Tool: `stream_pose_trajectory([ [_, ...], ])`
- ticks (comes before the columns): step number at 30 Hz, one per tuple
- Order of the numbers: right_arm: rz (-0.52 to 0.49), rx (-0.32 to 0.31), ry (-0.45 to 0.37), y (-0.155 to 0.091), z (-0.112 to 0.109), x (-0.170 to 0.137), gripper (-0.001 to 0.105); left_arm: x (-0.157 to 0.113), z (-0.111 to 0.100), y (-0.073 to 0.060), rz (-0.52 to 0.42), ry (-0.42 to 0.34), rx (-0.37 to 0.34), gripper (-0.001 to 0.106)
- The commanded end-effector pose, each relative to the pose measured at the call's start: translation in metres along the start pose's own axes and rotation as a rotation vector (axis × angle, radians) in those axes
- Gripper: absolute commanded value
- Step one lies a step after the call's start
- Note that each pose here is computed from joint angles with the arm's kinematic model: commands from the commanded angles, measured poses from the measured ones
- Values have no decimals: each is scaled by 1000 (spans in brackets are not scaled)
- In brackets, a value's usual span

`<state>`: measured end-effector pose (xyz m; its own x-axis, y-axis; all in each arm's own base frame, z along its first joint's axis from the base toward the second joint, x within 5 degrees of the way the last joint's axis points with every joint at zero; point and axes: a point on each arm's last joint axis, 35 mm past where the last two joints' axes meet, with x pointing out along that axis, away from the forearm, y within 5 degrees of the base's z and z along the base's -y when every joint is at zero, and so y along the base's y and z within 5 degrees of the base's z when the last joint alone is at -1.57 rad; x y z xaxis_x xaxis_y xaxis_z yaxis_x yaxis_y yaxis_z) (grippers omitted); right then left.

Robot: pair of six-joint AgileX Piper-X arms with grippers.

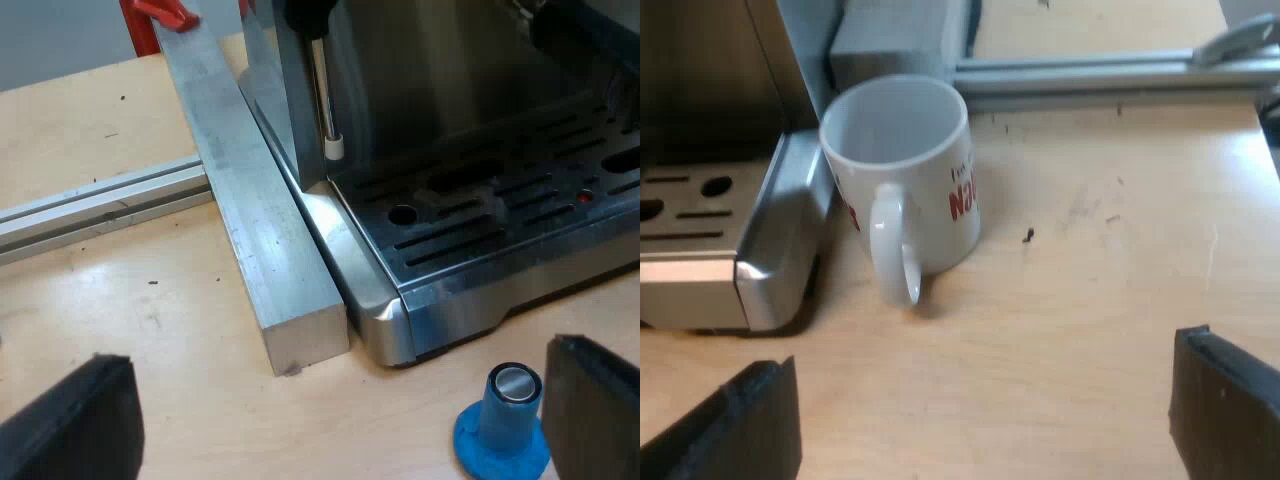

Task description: Put the handle in the coffee machine

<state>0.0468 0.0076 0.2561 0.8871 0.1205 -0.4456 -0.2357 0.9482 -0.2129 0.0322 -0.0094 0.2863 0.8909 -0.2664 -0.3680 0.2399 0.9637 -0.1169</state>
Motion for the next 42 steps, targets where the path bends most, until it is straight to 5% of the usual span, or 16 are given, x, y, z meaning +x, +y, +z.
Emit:
stream_pose_trajectory([
  [1,13,11,24,1,-4,4,77,2,2,1,8,0,-9,82],
  [4,24,23,80,3,-12,6,77,2,2,1,8,0,-8,82],
  [21,14,25,84,3,-13,7,77,2,2,1,12,-2,-9,82],
  [30,-102,90,111,-3,-14,7,77,2,2,1,12,-2,-9,82],
  [42,-123,101,116,-4,-15,7,77,2,2,1,12,-2,-9,82],
])
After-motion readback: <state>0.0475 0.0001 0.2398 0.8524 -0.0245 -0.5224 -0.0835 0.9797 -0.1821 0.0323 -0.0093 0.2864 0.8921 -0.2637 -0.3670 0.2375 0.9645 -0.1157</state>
